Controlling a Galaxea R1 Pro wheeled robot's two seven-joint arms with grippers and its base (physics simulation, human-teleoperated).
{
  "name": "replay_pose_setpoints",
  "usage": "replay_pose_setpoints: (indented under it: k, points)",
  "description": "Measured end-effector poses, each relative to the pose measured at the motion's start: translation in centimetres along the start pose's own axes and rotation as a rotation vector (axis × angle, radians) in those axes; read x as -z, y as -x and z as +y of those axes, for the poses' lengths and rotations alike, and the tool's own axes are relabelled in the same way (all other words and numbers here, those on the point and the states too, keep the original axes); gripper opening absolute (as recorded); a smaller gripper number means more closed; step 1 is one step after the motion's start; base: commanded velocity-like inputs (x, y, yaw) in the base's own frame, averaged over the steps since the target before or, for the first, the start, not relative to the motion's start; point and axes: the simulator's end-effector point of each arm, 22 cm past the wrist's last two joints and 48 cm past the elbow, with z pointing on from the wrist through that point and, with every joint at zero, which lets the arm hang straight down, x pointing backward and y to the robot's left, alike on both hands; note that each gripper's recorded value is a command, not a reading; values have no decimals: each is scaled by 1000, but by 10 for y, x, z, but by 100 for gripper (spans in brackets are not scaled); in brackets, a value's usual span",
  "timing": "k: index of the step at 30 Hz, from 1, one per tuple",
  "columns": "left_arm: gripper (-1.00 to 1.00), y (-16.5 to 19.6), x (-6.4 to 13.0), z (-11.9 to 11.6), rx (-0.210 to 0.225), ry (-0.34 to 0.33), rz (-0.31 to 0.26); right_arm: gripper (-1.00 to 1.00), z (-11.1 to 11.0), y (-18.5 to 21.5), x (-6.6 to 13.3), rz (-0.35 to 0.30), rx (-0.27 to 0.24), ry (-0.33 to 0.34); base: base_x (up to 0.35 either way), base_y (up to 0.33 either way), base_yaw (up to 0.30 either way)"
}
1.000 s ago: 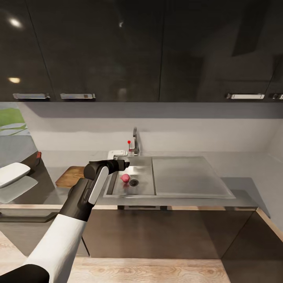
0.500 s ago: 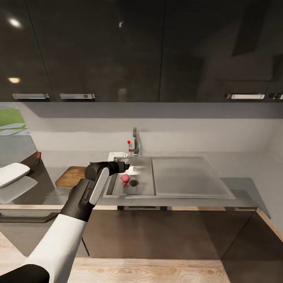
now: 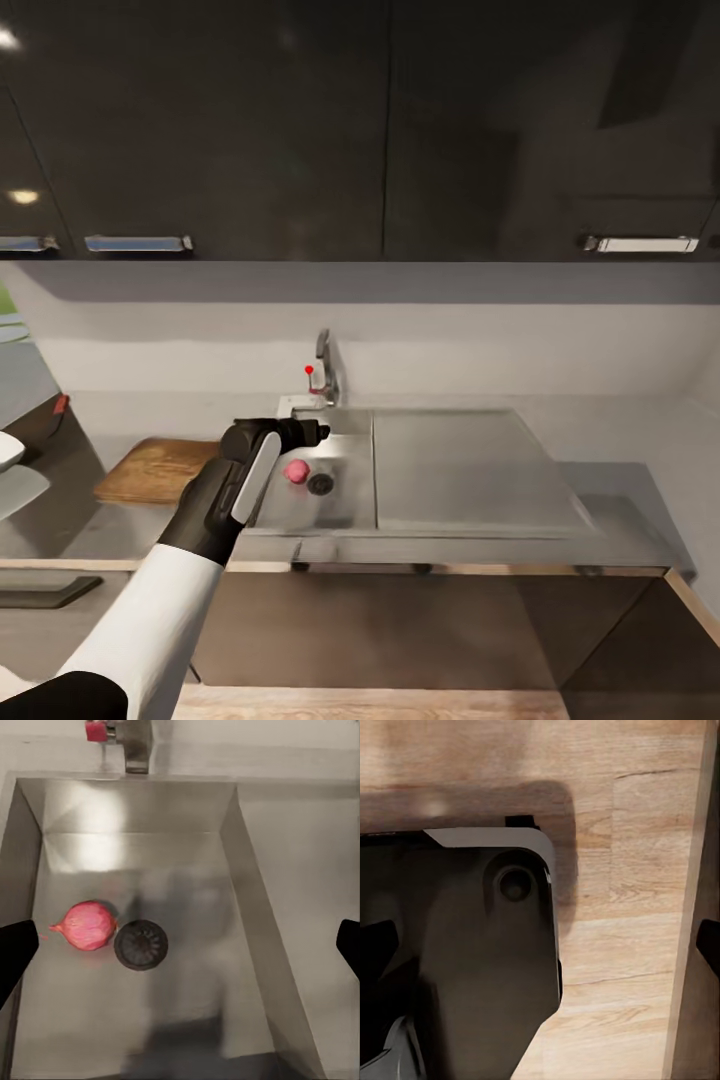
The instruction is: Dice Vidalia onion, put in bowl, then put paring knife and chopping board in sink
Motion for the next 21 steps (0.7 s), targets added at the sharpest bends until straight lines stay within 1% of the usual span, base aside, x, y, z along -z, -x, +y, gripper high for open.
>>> replay_pose_setpoints:
  k: [6,8,13,19,21]
  points:
    - [100,-7,-7,3,5,4,9,100,1,-4,-1,10,2,1,256,-158,0]
    - [100,-13,-11,6,6,9,24,100,2,-5,-1,13,2,2,156,-52,0]
    - [100,-31,-22,19,16,30,66,100,3,-8,-2,21,3,2,109,-16,0]
    - [100,-43,-31,31,43,47,83,100,3,-12,-2,31,4,2,76,-2,0]
    - [100,-53,-37,36,47,55,105,100,3,-14,-3,35,5,2,20,0,0]
